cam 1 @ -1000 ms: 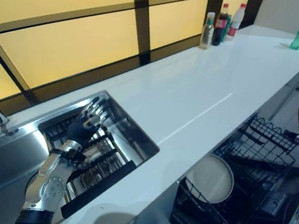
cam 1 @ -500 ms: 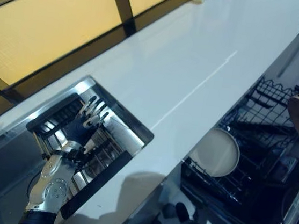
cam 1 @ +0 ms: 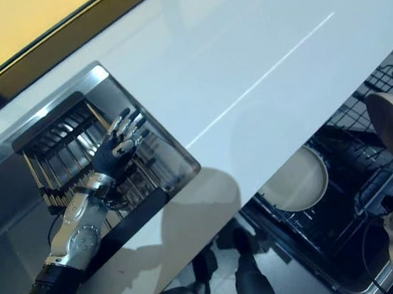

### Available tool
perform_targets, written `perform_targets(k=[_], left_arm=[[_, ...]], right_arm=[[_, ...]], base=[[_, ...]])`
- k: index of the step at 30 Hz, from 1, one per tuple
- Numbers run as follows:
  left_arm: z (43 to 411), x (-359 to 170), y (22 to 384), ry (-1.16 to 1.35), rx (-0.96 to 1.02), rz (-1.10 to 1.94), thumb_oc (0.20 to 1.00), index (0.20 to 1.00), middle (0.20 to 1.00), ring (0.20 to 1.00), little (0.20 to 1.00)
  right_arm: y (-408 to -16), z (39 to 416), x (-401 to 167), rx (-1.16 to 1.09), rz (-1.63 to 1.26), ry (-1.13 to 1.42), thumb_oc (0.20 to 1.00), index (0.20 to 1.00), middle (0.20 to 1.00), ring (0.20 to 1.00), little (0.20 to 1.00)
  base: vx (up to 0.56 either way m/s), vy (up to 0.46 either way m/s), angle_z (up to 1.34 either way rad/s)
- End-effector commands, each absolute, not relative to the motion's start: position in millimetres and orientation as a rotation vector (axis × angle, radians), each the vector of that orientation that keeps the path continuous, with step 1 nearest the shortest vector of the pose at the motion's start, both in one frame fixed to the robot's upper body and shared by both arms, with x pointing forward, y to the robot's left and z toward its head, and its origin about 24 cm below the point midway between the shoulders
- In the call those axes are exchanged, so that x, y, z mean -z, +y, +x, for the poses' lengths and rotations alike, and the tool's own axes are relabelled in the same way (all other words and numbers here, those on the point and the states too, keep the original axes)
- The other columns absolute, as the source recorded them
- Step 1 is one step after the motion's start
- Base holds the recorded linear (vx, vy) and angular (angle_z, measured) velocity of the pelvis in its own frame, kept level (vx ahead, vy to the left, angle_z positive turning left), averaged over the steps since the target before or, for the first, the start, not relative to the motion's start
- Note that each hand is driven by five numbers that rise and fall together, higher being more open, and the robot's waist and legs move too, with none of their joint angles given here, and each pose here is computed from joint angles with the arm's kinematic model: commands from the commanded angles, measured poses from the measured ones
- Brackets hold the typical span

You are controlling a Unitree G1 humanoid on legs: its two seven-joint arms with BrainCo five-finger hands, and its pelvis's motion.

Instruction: Pick up plates and place into dishwasher.

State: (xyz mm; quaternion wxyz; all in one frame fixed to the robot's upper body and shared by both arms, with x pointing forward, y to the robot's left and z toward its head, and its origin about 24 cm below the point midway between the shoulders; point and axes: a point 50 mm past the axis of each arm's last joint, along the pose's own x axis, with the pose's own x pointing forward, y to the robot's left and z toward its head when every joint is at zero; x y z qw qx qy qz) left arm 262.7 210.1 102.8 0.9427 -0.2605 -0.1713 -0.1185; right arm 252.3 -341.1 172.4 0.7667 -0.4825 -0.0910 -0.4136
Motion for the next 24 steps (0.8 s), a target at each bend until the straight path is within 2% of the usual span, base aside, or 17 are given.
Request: perform_targets(k=[1,11,21,24], left_arm=[[263.7,-110.4,223.8,-0.4,0.2,-0.514,1.0,1.0,1.0,1.0,1.0],[269.8,-122.7,225.3,-0.444,0.213,-0.487,1.0,1.0,1.0,1.0,1.0],[273.7,-129.8,218.2,-0.459,0.23,-0.496,1.0,1.0,1.0,1.0,1.0],[273.2,-129.0,216.8,-0.461,0.23,-0.501,1.0,1.0,1.0,1.0,1.0]], right_arm=[[-336.7,264.6,-190.6,0.891,-1.192,-0.261,0.2,0.2,0.2,0.2,0.2],[-346.9,283.4,-159.8,0.856,-1.266,-0.035,0.2,0.2,0.2,0.2,0.2],[-350.4,293.6,-167.1,0.833,-1.347,-0.002,0.2,0.2,0.2,0.2,0.2],[-354.0,292.9,-176.1,0.878,-1.473,-0.008,0.2,0.2,0.2,0.2,0.2]], base=[[-0.06,-0.037,0.0],[-0.05,-0.031,0.04],[-0.01,0.012,0.05],[0.02,0.016,-0.03]])
